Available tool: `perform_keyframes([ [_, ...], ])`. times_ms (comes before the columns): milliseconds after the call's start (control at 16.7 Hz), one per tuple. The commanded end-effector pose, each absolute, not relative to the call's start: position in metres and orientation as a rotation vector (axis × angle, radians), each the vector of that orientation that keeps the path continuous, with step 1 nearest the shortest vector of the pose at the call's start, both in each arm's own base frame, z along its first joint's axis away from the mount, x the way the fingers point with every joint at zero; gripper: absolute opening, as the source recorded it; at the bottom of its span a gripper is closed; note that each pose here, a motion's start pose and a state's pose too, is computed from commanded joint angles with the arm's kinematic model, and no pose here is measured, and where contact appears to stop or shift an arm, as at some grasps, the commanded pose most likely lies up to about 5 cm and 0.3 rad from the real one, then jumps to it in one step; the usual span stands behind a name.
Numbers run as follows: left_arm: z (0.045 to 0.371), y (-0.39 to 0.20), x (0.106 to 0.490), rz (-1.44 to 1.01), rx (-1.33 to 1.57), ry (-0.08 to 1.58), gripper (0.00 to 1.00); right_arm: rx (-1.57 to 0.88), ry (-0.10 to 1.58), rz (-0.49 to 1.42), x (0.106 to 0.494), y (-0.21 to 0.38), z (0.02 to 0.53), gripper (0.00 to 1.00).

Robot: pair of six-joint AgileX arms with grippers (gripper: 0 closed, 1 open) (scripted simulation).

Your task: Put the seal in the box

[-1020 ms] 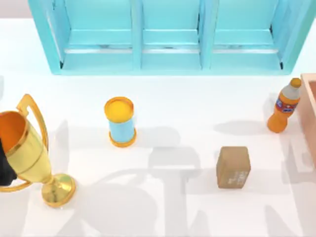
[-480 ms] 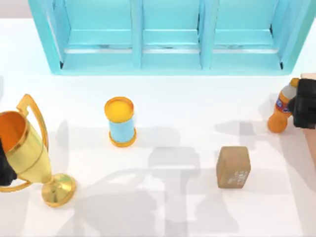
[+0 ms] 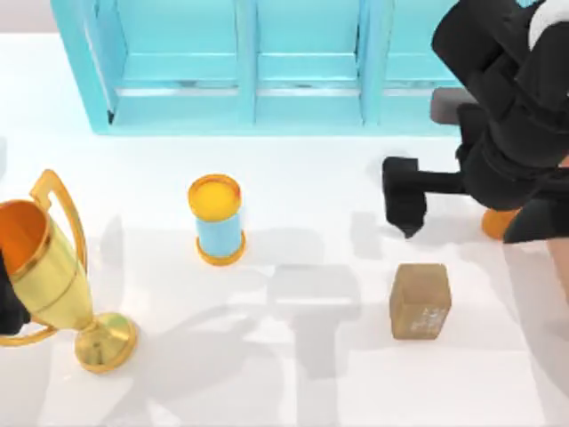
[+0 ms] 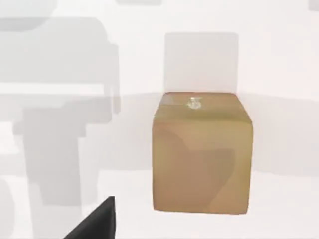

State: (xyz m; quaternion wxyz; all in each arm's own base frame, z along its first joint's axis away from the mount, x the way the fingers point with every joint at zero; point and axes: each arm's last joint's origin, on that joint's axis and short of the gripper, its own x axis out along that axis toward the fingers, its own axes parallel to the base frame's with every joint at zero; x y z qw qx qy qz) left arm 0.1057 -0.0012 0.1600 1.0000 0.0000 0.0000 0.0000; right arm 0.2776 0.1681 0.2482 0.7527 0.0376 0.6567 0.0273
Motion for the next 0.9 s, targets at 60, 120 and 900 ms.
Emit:
perform_keyframes([
  [60,0.160,-0.001,0.106,0.000,0.000,0.000,1.00,0.061,1.479,0.041,0.281,0.177,0.243,1.00],
  [120,0.160,-0.001,0.106,0.000,0.000,0.000,1.00,0.043,1.516,0.025,0.284,0.185,0.239,1.00],
  [900,0.160,-0.001,0.106,0.000,0.000,0.000,1.00,0.011,1.574,-0.005,0.290,0.199,0.200,1.00],
])
